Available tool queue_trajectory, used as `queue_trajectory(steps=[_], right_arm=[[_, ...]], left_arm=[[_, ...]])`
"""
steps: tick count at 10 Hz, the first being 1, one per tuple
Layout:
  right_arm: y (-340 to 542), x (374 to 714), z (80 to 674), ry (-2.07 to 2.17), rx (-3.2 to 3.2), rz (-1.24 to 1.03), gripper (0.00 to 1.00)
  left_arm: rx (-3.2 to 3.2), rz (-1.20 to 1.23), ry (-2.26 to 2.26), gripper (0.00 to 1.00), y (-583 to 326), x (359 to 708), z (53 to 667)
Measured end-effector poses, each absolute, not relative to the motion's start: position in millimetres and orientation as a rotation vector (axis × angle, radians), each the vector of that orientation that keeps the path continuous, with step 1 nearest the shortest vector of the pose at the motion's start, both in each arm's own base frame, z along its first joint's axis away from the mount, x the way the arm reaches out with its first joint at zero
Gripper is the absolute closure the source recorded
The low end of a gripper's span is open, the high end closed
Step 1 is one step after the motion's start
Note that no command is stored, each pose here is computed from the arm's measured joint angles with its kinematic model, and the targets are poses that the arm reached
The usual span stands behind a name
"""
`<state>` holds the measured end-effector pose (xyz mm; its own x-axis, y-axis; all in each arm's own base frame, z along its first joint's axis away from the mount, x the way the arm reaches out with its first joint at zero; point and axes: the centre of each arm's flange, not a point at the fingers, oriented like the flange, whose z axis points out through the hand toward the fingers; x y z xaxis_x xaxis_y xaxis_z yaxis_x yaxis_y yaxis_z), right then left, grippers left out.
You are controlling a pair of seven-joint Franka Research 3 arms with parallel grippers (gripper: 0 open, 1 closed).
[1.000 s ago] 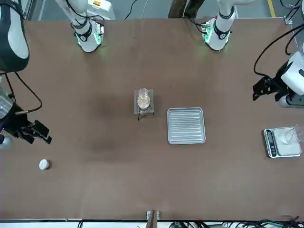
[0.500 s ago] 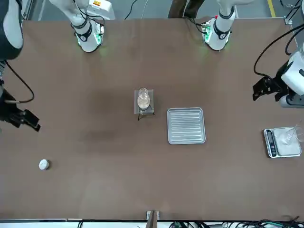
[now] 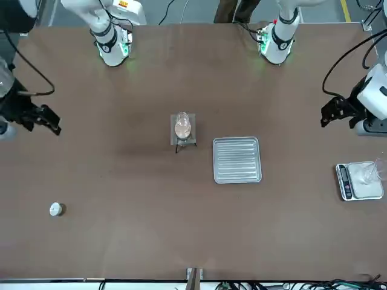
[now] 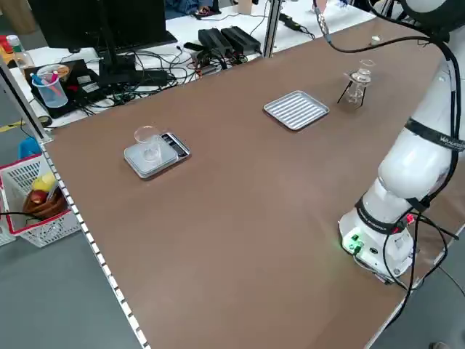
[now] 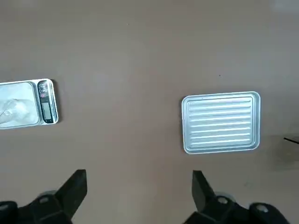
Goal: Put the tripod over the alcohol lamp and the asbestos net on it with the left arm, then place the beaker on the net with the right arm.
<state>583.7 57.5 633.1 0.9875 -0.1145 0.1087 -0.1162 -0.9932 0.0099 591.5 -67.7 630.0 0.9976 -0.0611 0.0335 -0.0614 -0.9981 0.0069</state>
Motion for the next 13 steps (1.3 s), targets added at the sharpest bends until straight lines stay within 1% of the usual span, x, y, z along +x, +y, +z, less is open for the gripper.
queue_trajectory(steps=[3, 6, 13], right_arm=[[56.4, 579.9, 634.4, -0.184, 3.117, 0.183, 0.0], [52.8, 584.6, 608.1, -0.192, 3.115, 0.174, 0.0], [51.5, 584.2, 607.9, -0.141, 3.116, 0.172, 0.0]], left_arm=[[3.132, 0.053, -0.096, 0.0, -67.8, 591.5, 630.1], [3.131, 0.053, -0.098, 0.0, -68.2, 591.5, 630.2], [3.131, 0.083, -0.088, 0.0, -64.7, 587.7, 641.1]])
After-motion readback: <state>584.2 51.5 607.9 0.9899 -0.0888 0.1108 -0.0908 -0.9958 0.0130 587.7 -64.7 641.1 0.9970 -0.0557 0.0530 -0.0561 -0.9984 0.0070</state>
